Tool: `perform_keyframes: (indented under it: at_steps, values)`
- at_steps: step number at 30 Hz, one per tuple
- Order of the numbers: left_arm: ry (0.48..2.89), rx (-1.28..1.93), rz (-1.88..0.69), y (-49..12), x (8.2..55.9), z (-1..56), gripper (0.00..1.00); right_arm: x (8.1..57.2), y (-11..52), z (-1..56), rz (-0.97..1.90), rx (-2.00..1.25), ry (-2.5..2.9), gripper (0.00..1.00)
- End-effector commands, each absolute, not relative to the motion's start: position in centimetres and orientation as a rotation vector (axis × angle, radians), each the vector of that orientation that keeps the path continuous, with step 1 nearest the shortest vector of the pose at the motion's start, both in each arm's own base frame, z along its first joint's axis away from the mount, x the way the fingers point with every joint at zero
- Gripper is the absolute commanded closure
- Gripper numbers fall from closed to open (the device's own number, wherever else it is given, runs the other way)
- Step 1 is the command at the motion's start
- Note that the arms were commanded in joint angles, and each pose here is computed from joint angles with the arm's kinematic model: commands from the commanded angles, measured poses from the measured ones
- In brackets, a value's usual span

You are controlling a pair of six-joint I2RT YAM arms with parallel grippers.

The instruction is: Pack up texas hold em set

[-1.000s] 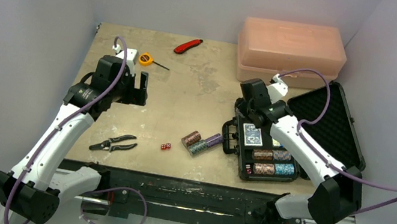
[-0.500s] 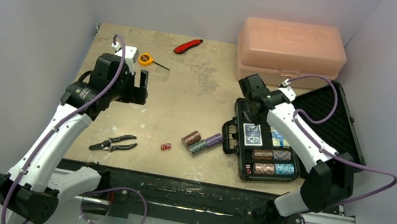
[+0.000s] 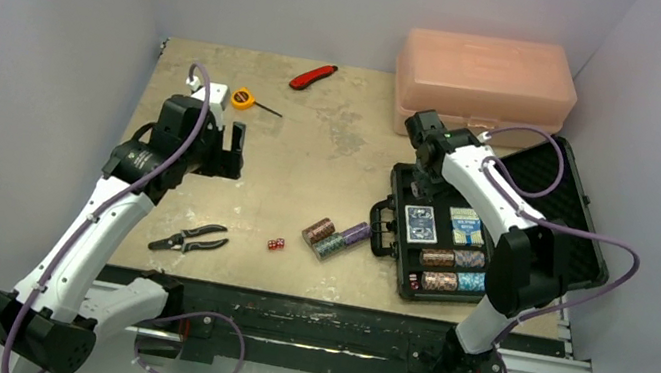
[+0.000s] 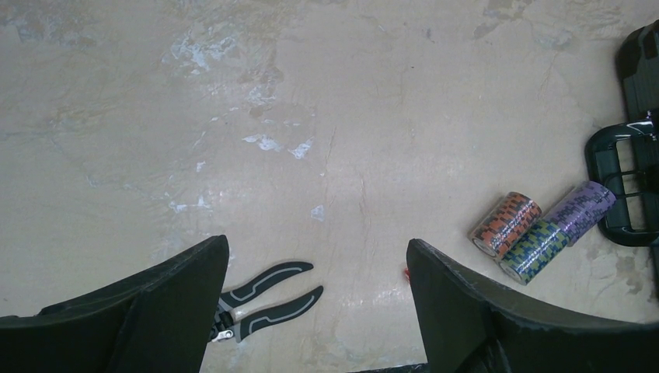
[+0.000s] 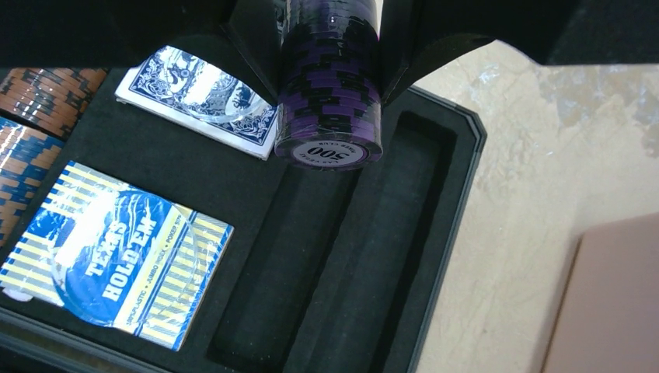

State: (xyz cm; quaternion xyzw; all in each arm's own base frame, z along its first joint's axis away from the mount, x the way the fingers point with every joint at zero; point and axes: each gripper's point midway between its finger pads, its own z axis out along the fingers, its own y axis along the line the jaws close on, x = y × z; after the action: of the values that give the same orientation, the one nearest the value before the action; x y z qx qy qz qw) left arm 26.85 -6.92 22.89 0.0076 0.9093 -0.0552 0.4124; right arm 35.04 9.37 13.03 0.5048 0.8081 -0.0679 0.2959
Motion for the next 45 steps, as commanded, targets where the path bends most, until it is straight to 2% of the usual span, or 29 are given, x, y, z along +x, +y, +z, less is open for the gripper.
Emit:
perform_keyframes:
  at_steps: [1,45]
  values:
    - [2.241,0.037,-0.130,-6.7,26.8,23.6,0.16,35.9,9.5,13.9,-0.131,1.405,2.121,1.00]
    - [2.221,0.008,-0.069,-5.6,26.4,23.8,0.16,37.3,9.2,8.4,-0.152,1.661,2.145,1.00]
